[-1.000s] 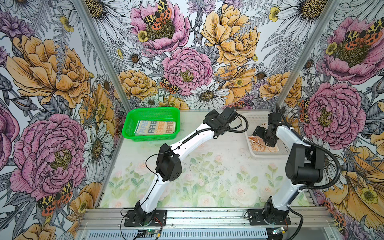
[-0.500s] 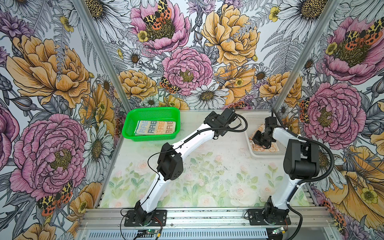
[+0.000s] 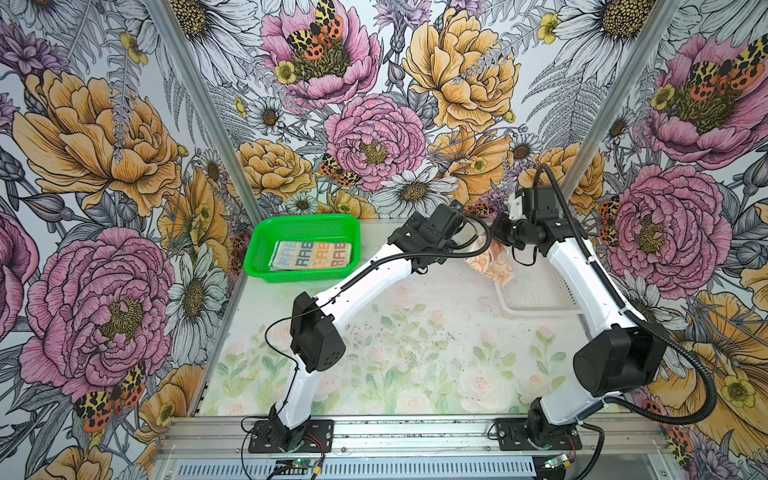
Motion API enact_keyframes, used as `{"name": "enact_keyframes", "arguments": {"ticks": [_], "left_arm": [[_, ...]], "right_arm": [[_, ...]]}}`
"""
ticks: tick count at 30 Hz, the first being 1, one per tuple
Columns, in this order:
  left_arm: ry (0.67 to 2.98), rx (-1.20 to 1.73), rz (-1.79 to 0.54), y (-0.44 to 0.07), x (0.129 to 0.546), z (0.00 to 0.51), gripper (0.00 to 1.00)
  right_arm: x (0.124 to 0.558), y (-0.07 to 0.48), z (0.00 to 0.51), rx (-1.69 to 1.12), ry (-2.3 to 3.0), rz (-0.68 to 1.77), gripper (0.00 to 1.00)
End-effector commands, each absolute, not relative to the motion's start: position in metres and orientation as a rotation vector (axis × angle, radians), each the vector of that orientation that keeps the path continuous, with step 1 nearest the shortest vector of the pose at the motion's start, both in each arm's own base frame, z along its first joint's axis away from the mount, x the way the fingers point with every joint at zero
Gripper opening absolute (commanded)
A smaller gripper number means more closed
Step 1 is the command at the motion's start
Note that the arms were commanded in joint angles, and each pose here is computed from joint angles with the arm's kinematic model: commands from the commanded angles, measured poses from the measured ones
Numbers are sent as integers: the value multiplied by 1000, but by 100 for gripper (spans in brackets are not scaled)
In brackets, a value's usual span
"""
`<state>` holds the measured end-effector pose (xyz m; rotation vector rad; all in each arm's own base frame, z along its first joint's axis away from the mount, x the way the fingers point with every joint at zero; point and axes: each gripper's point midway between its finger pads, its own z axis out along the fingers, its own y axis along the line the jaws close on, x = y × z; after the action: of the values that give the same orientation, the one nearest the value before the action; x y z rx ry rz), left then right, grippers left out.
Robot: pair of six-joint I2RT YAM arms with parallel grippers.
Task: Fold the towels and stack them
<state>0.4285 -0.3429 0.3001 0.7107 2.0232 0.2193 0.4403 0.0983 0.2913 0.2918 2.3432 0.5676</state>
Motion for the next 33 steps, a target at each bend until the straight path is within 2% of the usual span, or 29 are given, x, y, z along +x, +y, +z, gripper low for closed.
{"name": "enact_keyframes", "arguments": {"ticks": [1,6,8,9,15,18,25,29,33], "left_arm": [[2015,516,81,-301,417,343,99],[1947,328,47,-223,382,380,99],[1932,262,14,-198,370,384,99],[1928,226,-10,-185,364,384,99],[2004,101,-137,-145,344,348,99],[2055,92,-167,-142,336,324,99],[2187,58,-242,-149,336,258,99],[2219,0,-318,-145,347,239,99],[2237,-41,-365,-142,355,230,99]], "right_arm": [[420,140,327,157,2341,591,0],[395,223,387,-74,2243,773,0],[389,248,391,-143,2240,833,0],[390,256,382,-151,2265,849,0],[403,255,265,-84,2533,706,43],[397,251,215,-82,2631,649,56],[366,254,150,-86,2733,700,73],[349,281,119,-147,2764,782,74],[357,306,97,-160,2777,836,74]]}}
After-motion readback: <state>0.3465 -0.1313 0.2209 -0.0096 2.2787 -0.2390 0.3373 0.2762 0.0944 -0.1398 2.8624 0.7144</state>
